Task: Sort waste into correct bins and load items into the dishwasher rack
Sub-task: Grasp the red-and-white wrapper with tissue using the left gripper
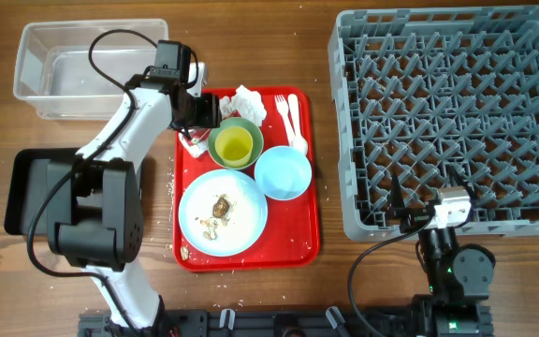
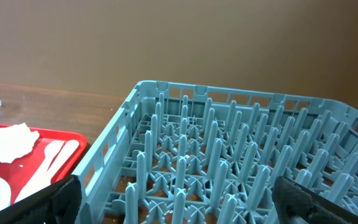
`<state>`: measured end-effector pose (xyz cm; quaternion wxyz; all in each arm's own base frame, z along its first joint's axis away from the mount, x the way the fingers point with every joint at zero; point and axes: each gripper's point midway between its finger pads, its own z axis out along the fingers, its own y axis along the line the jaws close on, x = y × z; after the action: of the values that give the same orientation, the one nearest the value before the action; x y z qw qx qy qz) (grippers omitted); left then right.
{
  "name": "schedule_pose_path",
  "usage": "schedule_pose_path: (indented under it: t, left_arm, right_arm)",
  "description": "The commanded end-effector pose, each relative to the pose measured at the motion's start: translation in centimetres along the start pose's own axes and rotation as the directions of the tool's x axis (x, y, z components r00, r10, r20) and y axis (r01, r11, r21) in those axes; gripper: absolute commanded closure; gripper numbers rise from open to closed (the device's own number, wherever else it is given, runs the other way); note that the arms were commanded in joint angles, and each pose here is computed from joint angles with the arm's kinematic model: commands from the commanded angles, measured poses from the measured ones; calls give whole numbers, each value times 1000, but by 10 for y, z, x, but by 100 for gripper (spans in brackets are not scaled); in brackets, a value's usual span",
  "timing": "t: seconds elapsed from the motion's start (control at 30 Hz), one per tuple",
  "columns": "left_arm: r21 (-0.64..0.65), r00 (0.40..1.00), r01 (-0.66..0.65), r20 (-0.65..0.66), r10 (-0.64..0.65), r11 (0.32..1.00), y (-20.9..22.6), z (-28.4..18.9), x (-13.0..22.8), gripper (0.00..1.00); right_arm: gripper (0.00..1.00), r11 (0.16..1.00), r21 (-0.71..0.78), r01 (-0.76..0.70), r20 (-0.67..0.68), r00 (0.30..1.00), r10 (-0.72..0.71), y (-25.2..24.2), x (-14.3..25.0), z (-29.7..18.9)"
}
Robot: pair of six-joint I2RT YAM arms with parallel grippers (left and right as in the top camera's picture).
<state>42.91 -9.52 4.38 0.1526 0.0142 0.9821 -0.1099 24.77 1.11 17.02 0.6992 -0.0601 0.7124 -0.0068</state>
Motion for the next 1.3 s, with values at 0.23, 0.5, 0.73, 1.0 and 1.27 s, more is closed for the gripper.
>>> schedule_pose_path:
  t: [0.23, 0.5, 0.73, 1.0, 1.27]
  left_arm:
    - [41, 997, -44, -60, 47, 998, -6, 6, 14, 39]
    - [66, 989, -85, -114, 92, 994, -10, 5, 28, 29]
    - [5, 986, -108, -129, 108, 994, 2, 4, 31, 26]
    - [52, 994, -93, -61, 96, 994, -11, -13, 16, 7]
    - [70, 995, -84, -51, 87, 994, -15, -33, 17, 8]
  right_arm:
    - [0, 1000, 5, 10, 7, 1000, -10, 0, -1, 0]
    - [0, 1000, 5, 10, 7, 1000, -10, 0, -1, 0]
    - [0, 1000, 5, 10, 7, 1000, -10, 0, -1, 0]
    - [0, 1000, 5, 10, 7, 1000, -10, 0, -1, 0]
    - [0, 1000, 5, 10, 7, 1000, -10, 0, -1, 0]
